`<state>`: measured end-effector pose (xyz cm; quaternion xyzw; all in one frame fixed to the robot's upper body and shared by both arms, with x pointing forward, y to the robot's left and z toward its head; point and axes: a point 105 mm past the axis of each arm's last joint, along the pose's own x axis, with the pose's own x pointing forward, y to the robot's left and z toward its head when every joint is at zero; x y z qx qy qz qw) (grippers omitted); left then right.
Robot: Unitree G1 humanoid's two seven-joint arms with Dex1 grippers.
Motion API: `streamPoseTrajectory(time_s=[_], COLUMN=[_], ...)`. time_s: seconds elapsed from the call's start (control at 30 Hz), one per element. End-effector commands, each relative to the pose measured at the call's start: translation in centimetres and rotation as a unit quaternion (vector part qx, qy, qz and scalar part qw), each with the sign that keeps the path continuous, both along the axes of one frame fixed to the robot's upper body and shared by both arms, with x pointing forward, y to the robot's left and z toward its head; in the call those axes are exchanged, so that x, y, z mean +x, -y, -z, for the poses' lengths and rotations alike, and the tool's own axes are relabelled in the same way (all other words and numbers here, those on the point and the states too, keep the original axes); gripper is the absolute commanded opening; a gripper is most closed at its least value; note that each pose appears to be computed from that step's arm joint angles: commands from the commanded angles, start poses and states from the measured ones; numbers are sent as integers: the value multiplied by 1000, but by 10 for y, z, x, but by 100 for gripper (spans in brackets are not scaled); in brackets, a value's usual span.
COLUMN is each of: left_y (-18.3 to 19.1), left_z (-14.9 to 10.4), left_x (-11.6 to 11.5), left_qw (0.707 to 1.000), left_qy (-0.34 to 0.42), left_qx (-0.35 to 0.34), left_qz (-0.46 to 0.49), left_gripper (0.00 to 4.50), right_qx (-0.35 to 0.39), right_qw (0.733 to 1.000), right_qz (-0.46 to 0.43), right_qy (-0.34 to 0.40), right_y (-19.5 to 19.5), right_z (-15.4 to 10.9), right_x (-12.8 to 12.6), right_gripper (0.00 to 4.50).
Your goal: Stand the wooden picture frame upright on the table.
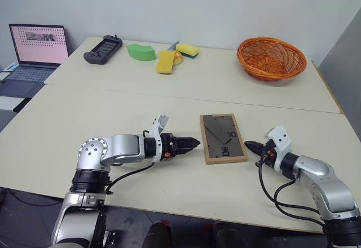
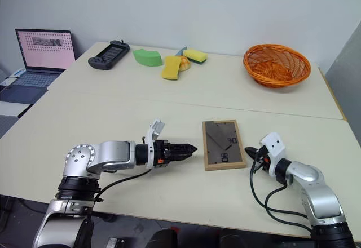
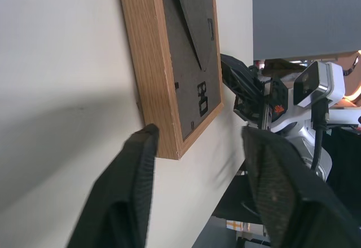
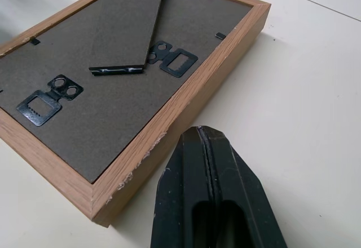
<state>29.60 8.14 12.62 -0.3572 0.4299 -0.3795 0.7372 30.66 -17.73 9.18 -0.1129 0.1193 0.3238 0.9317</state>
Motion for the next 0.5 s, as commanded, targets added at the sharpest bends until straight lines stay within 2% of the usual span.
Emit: streamPoseTrajectory(time_s=[0.03, 0.2, 0.5], left_y=[4, 4, 11], left_z=[5, 18, 15], left_x=[-6, -9, -4], left_qw=[1000, 998, 998], left_qy=[-4, -21, -19], left_qx=[14, 60, 59], left_qz=[14, 22, 21], left_gripper=[304, 304, 304], right_qx=[-7, -9, -16], right_qw=[1000, 1000, 1000], right_qz=[-1, 6, 20], right_qy=[29, 28, 15], right_y=[-2, -5, -7], right_z=[-13, -11, 0], right_x=[5, 11, 10], right_gripper=[0, 0, 0])
